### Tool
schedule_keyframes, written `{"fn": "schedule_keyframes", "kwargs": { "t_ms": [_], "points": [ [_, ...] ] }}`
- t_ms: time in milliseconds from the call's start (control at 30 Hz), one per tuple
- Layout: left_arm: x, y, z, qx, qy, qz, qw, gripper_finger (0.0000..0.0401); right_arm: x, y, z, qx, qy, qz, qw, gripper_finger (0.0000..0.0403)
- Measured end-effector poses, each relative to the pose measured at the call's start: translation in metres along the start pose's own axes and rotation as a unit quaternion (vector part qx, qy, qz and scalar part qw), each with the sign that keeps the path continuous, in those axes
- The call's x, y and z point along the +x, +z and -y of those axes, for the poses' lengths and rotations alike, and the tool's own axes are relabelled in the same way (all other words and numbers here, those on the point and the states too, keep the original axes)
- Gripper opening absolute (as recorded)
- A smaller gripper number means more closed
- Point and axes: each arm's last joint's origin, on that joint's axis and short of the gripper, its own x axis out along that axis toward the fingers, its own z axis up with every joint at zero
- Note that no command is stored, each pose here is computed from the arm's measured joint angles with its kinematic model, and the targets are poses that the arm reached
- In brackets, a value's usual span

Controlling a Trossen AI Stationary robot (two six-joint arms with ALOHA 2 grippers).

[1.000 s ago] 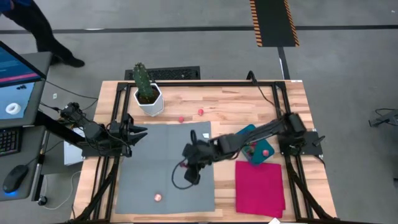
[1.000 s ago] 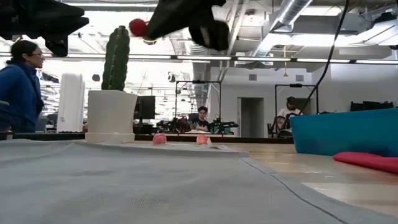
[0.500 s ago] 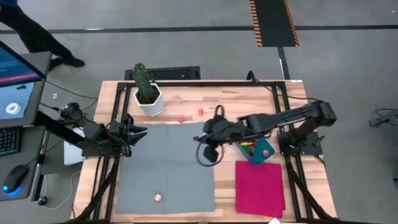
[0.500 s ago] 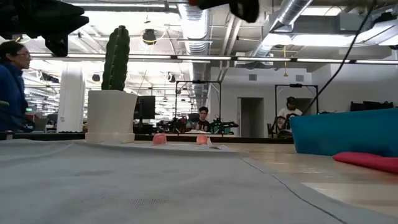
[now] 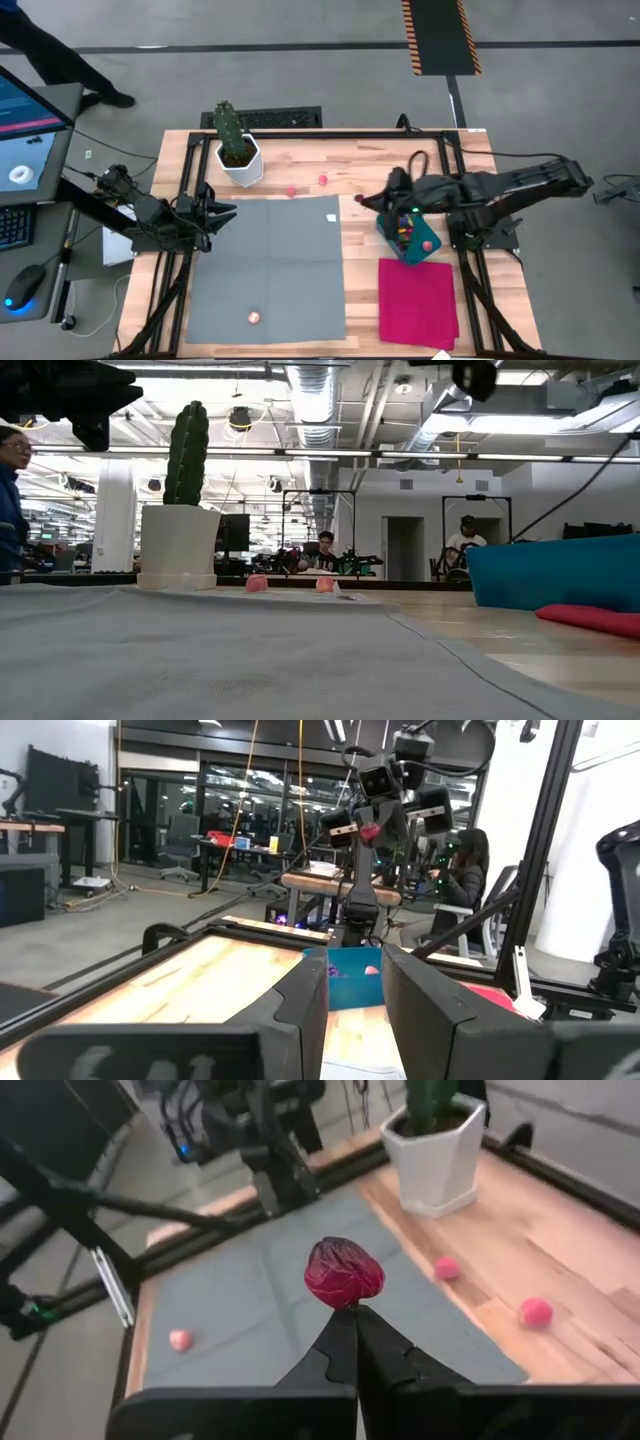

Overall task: Pick and placing Produce into tupperware
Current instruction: Put the red cherry into the blue bin

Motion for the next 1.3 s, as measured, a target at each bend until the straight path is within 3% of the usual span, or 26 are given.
{"fn": "schedule_keyframes", "kwargs": {
  "t_ms": [367,667,900,1200,1300],
  "points": [
    [0.0,0.0,0.0,-0.005,0.0,0.0,1.0,0.0087,-0.059,-0.042,0.035,0.012,0.021,0.053,0.998,0.0012],
    [0.0,0.0,0.0,-0.005,0.0,0.0,1.0,0.0087,-0.085,-0.087,0.065,0.052,0.04,0.062,0.996,0.0013],
    [0.0,0.0,0.0,-0.004,0.0,-0.001,1.0,0.0087,-0.102,-0.12,0.09,0.139,-0.052,-0.025,0.989,0.0013],
    [0.0,0.0,0.0,-0.003,0.002,-0.001,1.0,0.0087,-0.096,-0.14,0.094,0.242,-0.139,-0.141,0.95,0.0013],
    [0.0,0.0,0.0,-0.003,0.002,0.0,1.0,0.0087,-0.087,-0.142,0.088,0.247,-0.148,-0.167,0.943,0.0013]
  ]
}}
